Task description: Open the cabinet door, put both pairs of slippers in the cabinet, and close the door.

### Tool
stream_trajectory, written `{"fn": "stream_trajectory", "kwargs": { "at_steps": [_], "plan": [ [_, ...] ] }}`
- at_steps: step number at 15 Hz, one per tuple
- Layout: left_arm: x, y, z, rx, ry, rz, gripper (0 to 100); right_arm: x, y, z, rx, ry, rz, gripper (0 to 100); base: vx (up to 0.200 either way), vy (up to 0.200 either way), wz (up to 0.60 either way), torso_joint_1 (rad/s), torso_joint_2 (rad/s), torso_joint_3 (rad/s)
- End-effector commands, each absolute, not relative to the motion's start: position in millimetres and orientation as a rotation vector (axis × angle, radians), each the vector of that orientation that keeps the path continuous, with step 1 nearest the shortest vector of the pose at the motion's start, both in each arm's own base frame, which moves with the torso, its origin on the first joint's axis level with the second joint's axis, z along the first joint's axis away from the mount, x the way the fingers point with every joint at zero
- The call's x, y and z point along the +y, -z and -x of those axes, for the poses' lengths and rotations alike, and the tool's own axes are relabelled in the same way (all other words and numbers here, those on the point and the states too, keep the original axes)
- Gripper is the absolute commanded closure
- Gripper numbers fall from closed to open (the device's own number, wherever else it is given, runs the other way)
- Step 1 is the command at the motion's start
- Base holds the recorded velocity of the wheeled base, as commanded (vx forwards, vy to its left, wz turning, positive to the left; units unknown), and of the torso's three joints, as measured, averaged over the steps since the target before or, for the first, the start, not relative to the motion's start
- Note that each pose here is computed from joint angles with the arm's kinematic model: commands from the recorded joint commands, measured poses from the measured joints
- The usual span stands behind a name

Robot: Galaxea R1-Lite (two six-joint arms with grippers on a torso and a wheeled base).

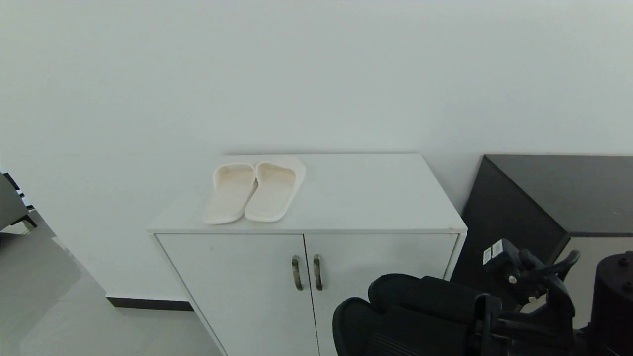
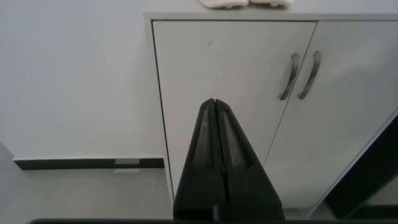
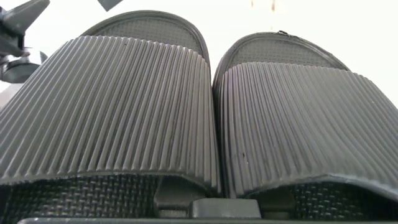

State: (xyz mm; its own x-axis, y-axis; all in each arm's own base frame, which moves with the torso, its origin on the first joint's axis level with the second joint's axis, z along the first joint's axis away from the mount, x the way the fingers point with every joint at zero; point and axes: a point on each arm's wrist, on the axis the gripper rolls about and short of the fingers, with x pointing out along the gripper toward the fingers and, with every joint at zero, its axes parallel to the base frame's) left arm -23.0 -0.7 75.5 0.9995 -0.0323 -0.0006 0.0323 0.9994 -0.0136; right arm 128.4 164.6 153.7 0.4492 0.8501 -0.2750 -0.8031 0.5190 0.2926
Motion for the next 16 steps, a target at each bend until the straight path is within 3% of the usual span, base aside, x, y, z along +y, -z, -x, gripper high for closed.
{"fn": "stream_trajectory", "kwargs": {
  "at_steps": [1, 6, 12, 16],
  "plan": [
    [-0.7, -75.6, 22.9, 0.002, 0.032, 0.014, 100, 165.0, -152.6, -128.4, 0.420, -1.034, -0.125, 100, 0.000, 0.000, 0.00, -0.246, 0.56, 0.295],
    [-0.7, -75.6, 22.9, 0.002, 0.032, 0.014, 100, 163.9, -152.7, -127.1, 0.421, -1.049, -0.127, 100, 0.000, 0.000, 0.00, -0.232, 0.53, 0.294],
    [-0.7, -75.6, 22.9, 0.002, 0.032, 0.014, 100, 164.2, -150.0, -127.0, 0.434, -1.048, -0.120, 100, 0.000, 0.000, -0.60, -0.207, 0.50, 0.286],
    [-0.7, -75.6, 22.9, 0.002, 0.032, 0.014, 100, 162.4, -143.6, -125.5, 0.422, -1.058, -0.048, 100, 0.000, 0.000, 0.00, -0.110, 0.27, 0.171]
  ]
}}
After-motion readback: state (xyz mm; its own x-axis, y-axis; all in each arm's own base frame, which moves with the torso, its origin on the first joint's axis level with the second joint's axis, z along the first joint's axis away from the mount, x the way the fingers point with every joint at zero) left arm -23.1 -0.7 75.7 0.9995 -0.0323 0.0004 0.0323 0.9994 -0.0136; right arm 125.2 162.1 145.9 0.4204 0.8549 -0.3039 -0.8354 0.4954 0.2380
